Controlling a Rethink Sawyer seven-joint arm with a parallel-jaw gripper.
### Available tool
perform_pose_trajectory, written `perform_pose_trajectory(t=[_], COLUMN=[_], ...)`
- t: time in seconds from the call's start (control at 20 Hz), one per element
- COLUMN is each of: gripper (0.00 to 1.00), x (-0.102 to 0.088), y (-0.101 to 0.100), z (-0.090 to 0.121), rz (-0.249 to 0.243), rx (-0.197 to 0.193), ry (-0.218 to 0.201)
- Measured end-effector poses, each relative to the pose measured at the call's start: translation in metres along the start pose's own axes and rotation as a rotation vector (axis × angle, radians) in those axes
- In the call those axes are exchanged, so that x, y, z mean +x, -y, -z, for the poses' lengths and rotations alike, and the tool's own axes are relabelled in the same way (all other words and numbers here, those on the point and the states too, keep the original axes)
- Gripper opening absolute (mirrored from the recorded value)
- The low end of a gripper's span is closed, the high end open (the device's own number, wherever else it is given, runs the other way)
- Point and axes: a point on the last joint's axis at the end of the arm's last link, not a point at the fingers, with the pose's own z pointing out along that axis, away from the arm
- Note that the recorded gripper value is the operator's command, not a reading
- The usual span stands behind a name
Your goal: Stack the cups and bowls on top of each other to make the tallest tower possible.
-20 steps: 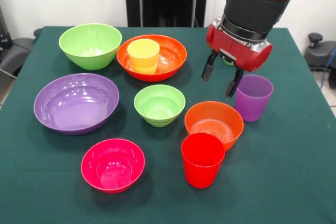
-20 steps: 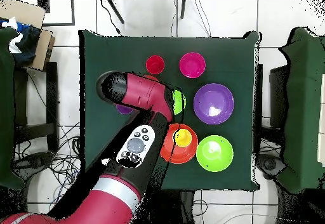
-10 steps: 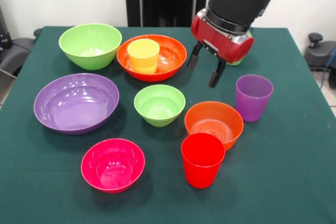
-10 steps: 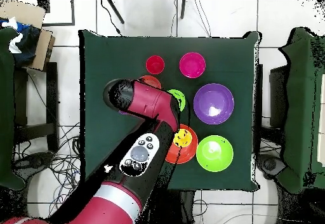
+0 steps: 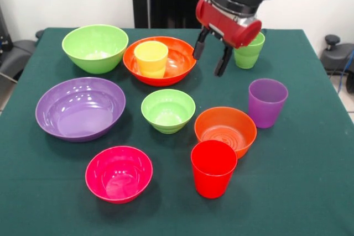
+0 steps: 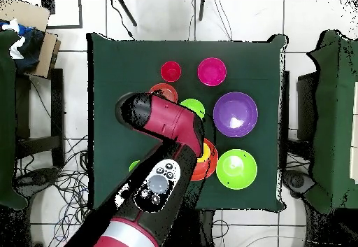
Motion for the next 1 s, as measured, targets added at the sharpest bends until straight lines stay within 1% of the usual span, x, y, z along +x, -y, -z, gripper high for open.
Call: perform_pose_trajectory(t=[0.15,0.4,0.75,1.0], gripper=[1.00,1.00,1.00,1.00], x=[-0.006,-0.011,-0.016,-0.022], y=[0.000,0.000,0.008,0.015], z=[0.010,0.018,0.011,0.001], rz=[-0.008,-0.014,-0.022,-0.034], rx=[-0.013,-0.021,-0.003,0.012], ry=[0.010,0.019,0.020,0.015])
